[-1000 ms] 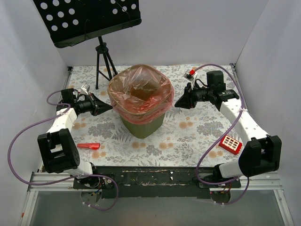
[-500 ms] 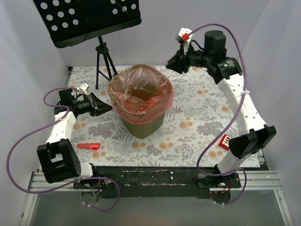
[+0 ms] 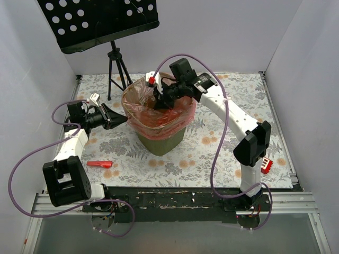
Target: Put the trash bags into the trash bin
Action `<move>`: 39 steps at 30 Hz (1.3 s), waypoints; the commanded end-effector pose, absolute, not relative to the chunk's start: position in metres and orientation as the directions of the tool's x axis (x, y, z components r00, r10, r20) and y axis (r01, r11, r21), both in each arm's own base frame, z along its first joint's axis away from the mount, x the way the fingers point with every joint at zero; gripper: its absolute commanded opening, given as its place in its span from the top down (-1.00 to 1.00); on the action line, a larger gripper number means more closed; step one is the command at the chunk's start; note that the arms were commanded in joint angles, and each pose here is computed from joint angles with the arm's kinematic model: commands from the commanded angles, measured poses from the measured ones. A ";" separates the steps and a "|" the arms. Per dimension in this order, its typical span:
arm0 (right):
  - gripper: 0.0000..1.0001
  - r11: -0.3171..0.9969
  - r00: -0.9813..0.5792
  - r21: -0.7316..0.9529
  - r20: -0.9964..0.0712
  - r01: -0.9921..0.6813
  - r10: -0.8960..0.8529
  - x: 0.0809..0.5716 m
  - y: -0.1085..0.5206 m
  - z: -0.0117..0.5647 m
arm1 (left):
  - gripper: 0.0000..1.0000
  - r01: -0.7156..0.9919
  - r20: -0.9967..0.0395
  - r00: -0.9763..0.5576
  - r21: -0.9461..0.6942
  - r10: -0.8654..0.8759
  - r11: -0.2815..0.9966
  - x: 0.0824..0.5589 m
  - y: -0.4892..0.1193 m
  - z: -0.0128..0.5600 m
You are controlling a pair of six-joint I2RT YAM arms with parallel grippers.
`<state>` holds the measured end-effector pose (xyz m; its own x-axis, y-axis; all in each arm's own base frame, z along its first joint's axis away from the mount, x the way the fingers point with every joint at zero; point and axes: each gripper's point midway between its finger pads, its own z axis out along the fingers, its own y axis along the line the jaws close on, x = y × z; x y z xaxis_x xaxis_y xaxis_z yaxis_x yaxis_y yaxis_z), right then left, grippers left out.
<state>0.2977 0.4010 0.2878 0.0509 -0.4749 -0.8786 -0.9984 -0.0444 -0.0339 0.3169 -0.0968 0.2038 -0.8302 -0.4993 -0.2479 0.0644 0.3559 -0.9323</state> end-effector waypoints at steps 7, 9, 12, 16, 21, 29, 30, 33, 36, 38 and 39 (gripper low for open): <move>0.94 0.009 0.006 -0.015 -0.755 -1.000 -0.656 0.333 0.402 0.206 | 0.70 0.127 -0.285 -0.818 -0.937 -0.500 0.327 0.320 -0.107 0.208; 0.81 0.007 -0.005 0.001 -0.745 -1.000 -0.667 0.329 0.401 0.201 | 0.70 0.122 -0.281 -0.816 -0.938 -0.506 0.326 0.320 -0.107 0.206; 0.13 0.030 -0.017 -0.003 -0.753 -1.000 -0.657 0.328 0.400 0.205 | 0.71 0.118 -0.277 -0.816 -0.939 -0.507 0.323 0.320 -0.107 0.203; -0.42 0.062 0.002 -0.051 -0.790 -0.997 -0.613 0.329 0.399 0.236 | 0.70 0.120 -0.278 -0.816 -0.939 -0.507 0.322 0.322 -0.106 0.204; -0.44 0.081 0.028 -0.086 -0.839 -0.993 -0.543 0.320 0.396 0.297 | 0.70 0.121 -0.279 -0.827 -0.936 -0.488 0.330 0.322 -0.106 0.211; -0.65 0.272 0.144 -0.283 -0.888 -0.920 -0.437 0.332 0.370 0.394 | 0.15 0.120 -0.441 -0.742 -0.828 -0.505 0.548 0.336 -0.065 0.238; -0.65 0.307 0.150 -0.303 -0.887 -0.902 -0.436 0.338 0.366 0.400 | -0.06 0.105 -0.457 -0.730 -0.809 -0.508 0.578 0.338 -0.057 0.243; -0.70 0.456 0.147 -0.358 -0.888 -0.815 -0.435 0.357 0.346 0.427 | -0.60 0.070 -0.516 -0.702 -0.737 -0.492 0.673 0.342 -0.036 0.253; -0.72 0.701 0.040 -0.343 -0.911 -0.625 -0.411 0.390 0.312 0.445 | -0.94 0.041 -0.555 -0.677 -0.684 -0.483 0.728 0.340 -0.023 0.263; -0.75 0.817 -0.025 -0.352 -0.913 -0.457 -0.407 0.409 0.283 0.449 | -0.96 0.025 -0.568 -0.667 -0.664 -0.482 0.748 0.336 -0.020 0.267; -0.77 0.840 -0.050 -0.364 -0.907 -0.402 -0.418 0.414 0.273 0.447 | -0.96 0.014 -0.576 -0.659 -0.654 -0.485 0.757 0.335 -0.017 0.269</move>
<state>0.3725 0.3307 0.4224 0.0693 -0.4593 -0.8856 -0.7473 0.5642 -0.3511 0.3545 -0.0277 0.2658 -0.6667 -0.5135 -0.5402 0.0742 0.6755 -0.7336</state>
